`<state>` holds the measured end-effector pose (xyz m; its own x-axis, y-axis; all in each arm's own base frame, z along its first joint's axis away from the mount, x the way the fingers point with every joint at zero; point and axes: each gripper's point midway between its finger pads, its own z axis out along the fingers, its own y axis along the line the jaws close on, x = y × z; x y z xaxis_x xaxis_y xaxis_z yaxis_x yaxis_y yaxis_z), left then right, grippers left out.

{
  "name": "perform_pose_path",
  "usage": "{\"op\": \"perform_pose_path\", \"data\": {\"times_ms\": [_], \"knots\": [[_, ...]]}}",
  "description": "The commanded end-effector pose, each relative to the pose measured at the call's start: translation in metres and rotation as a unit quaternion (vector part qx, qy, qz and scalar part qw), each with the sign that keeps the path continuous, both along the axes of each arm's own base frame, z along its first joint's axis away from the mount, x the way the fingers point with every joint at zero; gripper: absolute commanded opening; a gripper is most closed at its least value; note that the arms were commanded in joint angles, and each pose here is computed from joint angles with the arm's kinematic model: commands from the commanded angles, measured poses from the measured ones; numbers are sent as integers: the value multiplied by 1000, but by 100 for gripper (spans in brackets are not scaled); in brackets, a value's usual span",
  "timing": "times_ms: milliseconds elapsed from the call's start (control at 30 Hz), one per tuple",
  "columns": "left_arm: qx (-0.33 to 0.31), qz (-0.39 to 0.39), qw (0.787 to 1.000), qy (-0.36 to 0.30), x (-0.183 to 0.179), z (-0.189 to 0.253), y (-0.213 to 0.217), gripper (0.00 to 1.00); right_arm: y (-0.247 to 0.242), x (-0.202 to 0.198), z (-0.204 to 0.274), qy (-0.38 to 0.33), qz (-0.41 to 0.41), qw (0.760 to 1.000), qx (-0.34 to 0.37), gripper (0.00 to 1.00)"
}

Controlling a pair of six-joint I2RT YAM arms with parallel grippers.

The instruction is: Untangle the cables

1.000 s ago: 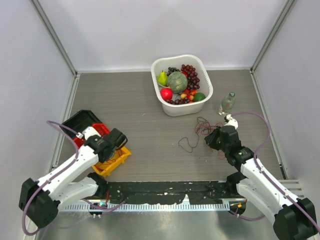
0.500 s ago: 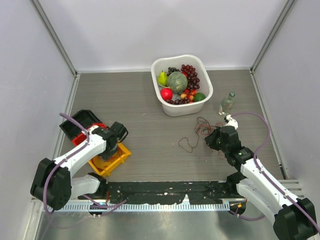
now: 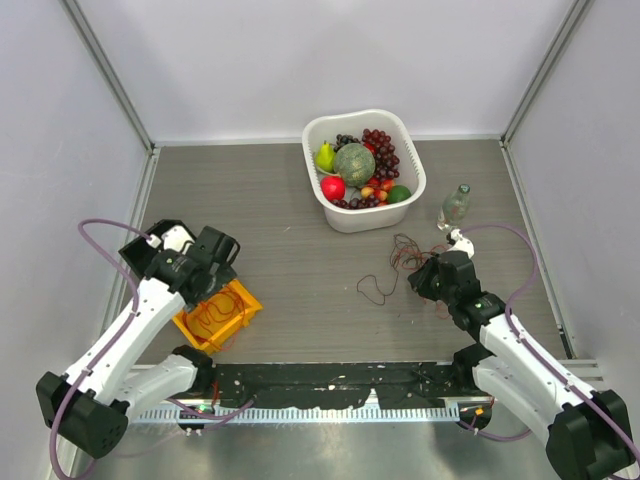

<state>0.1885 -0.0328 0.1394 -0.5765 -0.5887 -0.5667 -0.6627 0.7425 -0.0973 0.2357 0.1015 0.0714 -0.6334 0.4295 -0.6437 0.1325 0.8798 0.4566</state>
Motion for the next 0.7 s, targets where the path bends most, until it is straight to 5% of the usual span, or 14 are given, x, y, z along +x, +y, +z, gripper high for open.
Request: {"op": "perform_pose_path", "data": {"times_ms": [0,100,233,400,667], "knots": [[25,-8,1000,14,-8,5,10,79,2,7,10,-25,3,1000,5,20],[-14,-9,1000,25,-11,-7,-4,73,3,6,10,-24,5,1000,9,20],[-57,-13,997,42,-14,-28,-20,52,3,6,11,-27,4,1000,11,20],[-64,-59,996,34,-2,-38,-32,64,3,5,9,-24,4,1000,10,20],[-70,-102,991,51,7,-53,-49,65,3,6,8,-22,4,1000,9,20]]}}
